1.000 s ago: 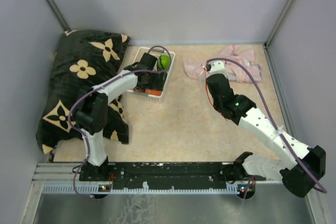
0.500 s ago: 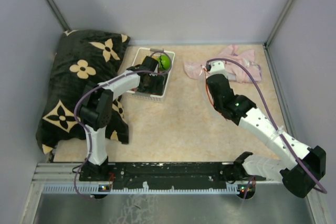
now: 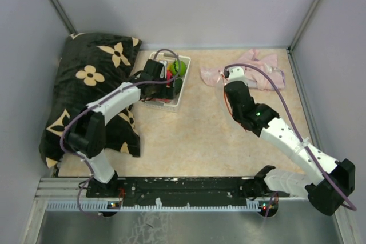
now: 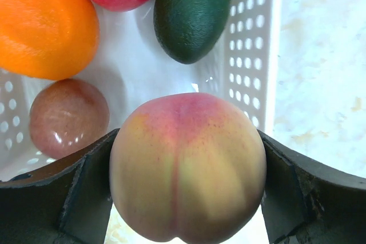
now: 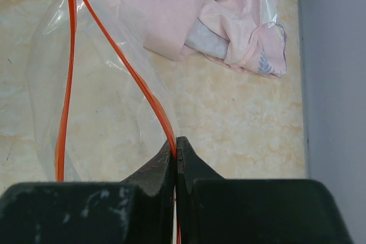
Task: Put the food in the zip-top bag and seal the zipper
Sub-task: Pick up the fake fruit from the bin, then place the fake fruit in the zipper food storage bag.
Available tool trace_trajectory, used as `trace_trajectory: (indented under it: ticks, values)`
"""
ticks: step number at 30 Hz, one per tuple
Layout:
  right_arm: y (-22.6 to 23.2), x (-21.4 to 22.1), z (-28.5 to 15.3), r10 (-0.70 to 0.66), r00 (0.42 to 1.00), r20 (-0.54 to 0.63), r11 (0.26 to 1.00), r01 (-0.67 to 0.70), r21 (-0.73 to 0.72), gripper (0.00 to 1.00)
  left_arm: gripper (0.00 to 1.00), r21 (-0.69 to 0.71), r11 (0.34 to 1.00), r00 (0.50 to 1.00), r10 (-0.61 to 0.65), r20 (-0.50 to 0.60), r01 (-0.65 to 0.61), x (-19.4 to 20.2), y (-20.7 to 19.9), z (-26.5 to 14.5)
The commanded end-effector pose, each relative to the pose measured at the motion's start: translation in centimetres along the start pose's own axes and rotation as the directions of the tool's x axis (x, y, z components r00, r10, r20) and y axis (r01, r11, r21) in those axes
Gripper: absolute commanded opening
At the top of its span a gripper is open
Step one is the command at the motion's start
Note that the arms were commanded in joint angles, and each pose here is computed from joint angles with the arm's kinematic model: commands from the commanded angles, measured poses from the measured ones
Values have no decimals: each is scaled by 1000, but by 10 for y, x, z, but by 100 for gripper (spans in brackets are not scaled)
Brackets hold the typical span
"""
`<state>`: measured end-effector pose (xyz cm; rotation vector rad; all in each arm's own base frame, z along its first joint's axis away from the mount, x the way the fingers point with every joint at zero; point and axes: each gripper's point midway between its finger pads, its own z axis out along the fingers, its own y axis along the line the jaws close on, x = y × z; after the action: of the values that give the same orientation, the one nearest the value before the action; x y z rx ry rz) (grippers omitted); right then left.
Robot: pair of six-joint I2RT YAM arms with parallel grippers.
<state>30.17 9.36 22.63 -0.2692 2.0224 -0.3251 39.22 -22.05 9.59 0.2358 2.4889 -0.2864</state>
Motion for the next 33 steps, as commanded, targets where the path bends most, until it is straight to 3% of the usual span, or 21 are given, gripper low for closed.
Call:
trace_trajectory:
  ticks: [1, 7, 13, 25, 33]
  values:
    - [0, -20, -8, 35, 998, 58, 999, -34, -2, 2, 65, 124, 992, 982, -40, 185, 17, -34, -20, -38]
    - [15, -18, -5, -12, 999, 38, 1000, 12, 15, 2, 61, 280, 960, 950, -105, 293, 20, -45, -43, -81]
    - [64, -16, 7, 19, 1000, 21, 992, -16, -125, 2, 61, 420, 907, 913, -188, 362, 20, -39, -58, -116]
    - [132, -12, 28, 70, 997, -33, 957, -76, -280, 0, 59, 656, 755, 903, -277, 330, -8, -23, -107, -151]
    - [150, -18, 23, 136, 990, -40, 921, -141, -363, 0, 58, 717, 697, 906, -304, 294, 1, -12, -143, -143]
